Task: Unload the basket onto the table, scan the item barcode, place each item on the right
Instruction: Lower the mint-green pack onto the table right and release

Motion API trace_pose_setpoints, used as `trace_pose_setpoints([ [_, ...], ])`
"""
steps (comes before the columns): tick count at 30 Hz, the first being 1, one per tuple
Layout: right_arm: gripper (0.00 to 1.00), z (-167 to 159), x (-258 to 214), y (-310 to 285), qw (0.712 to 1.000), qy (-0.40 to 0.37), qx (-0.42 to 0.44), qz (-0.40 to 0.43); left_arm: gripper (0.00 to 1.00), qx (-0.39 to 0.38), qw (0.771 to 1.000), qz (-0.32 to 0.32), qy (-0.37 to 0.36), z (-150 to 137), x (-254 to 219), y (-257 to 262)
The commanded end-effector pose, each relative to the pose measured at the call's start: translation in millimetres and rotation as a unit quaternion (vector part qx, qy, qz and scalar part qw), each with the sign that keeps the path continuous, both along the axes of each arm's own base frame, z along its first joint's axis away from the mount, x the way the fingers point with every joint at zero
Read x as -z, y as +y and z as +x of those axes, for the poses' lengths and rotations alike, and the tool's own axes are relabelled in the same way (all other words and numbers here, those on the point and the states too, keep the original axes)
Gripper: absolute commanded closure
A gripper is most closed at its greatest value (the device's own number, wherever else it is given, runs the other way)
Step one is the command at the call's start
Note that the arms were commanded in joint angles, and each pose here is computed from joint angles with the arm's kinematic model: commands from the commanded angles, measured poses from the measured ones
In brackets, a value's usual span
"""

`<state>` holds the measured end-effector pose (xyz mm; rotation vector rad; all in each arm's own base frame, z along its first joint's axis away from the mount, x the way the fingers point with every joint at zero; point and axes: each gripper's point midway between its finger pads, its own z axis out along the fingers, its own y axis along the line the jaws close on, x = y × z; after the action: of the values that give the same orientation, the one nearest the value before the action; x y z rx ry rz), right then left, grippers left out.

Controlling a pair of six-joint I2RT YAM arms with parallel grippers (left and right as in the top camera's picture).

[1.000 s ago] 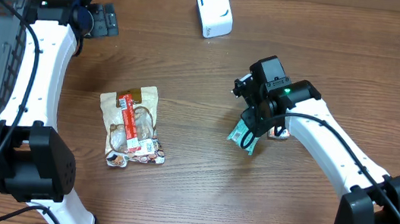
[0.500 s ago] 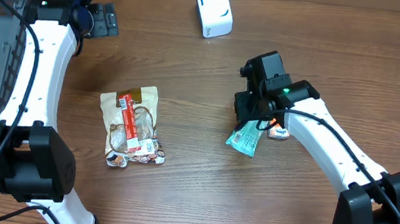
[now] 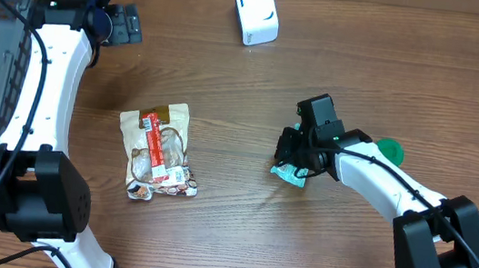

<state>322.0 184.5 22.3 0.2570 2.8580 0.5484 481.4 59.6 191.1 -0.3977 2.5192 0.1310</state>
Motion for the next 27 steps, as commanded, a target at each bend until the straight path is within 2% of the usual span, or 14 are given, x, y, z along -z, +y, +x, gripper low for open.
trace_pose_setpoints([
  [1, 0.96, 2, 6, -17, 0.999, -0.003, 0.031, -0.044, 0.00, 0.008, 1.000, 0.010, -0.010, 2, -11, 2],
  [3, 0.96, 2, 9, -30, 0.996, -0.003, 0.043, -0.078, 0.00, 0.008, 1.000, 0.010, -0.010, 2, -11, 2],
  [8, 0.96, 2, 5, -45, 0.993, 0.011, 0.054, -0.101, 0.00, 0.008, 1.000, 0.010, -0.010, 2, -11, 2],
  [13, 0.96, -1, -6, -82, 0.977, 0.023, 0.079, -0.195, 0.00, 0.008, 1.000, 0.010, -0.010, 2, -11, 2],
  [17, 0.96, 4, -15, -81, 0.977, 0.020, 0.080, -0.195, 0.00, 0.008, 1.000, 0.010, -0.010, 2, -11, 2],
  [22, 0.92, 19, -53, -42, 0.990, -0.003, -0.007, -0.142, 0.00, 0.008, 1.000, 0.010, -0.010, 2, -11, 2],
  [27, 0.81, 31, -117, 28, 0.995, -0.039, -0.086, -0.008, 0.00, 0.008, 1.000, 0.010, -0.010, 2, -11, 2],
])
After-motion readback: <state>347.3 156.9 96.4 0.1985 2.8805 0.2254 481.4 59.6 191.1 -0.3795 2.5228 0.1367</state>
